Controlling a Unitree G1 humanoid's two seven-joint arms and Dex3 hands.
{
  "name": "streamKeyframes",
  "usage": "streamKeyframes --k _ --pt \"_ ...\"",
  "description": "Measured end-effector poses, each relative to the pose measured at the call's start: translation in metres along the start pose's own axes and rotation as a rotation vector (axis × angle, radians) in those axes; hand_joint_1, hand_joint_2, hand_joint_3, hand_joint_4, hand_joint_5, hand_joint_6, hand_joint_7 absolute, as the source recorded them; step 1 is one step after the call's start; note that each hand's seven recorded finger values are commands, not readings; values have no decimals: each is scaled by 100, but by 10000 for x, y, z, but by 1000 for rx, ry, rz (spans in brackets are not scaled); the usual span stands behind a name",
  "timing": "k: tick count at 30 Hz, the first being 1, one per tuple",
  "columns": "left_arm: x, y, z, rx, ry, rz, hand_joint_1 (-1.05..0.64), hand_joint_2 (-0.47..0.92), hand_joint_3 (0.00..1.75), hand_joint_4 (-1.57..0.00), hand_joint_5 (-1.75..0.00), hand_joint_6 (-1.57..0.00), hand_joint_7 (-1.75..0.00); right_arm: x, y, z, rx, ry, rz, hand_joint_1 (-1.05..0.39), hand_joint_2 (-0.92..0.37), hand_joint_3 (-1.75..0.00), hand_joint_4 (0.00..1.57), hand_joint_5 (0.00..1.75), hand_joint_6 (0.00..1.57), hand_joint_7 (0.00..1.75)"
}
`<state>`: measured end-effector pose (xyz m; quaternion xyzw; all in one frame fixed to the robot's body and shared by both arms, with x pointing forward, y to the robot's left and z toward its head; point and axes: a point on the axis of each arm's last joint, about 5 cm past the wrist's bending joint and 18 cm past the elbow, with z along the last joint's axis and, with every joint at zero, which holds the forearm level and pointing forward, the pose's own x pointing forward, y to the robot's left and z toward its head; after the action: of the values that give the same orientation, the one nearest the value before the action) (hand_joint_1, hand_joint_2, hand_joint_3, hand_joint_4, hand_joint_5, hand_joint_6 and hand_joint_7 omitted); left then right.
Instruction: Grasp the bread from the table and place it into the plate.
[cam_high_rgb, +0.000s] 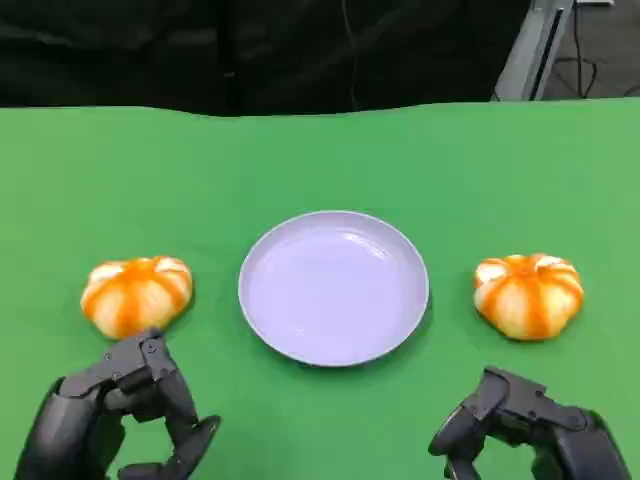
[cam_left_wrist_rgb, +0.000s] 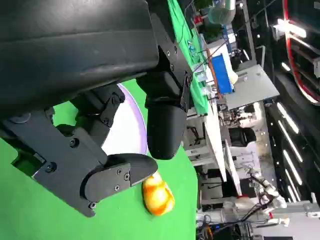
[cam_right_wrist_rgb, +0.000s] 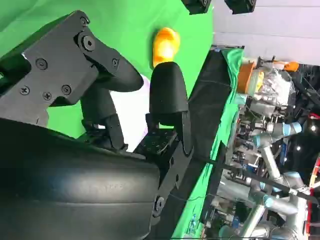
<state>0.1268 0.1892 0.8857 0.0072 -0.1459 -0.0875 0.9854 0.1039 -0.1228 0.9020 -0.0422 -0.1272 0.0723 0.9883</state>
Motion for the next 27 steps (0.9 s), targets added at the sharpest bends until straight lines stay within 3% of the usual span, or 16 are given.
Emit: streamKeyframes --k 15,19,20,21,23,25,27 --pt "-1 2 -8 -2 2 2 -19 42 100 -92 -175 -69 -171 0 0 -1 0 0 0 -8 -36 -128 70 161 78 129" --pt "-4 17 -24 -7 6 10 -13 40 114 -88 -175 -67 -168 -1 1 -3 0 1 1 -8 -37 -128 70 161 78 129" --pt "-2 30 -22 -13 5 12 -13 40 114 -80 -175 -64 -165 -1 1 -3 0 1 1 -8 -37 -128 70 161 78 129" --pt "3 46 -20 -24 6 12 -14 46 98 -65 -173 -60 -154 -1 1 -3 0 1 1 -8 -37 -128 70 161 78 129" --pt "23 79 -23 -27 41 -1 -15 56 75 -56 -166 -58 -142 0 3 -2 0 1 1 -8 -36 -129 71 160 78 129" --pt "33 103 -18 -15 75 -10 -14 73 50 -50 -145 -55 -122 0 3 -2 -1 1 2 -8 -36 -129 70 160 78 129" --pt "70 103 22 12 123 1 -9 83 38 -45 -124 -50 -101 0 5 -2 0 1 2 -8 -36 -129 70 161 78 129"
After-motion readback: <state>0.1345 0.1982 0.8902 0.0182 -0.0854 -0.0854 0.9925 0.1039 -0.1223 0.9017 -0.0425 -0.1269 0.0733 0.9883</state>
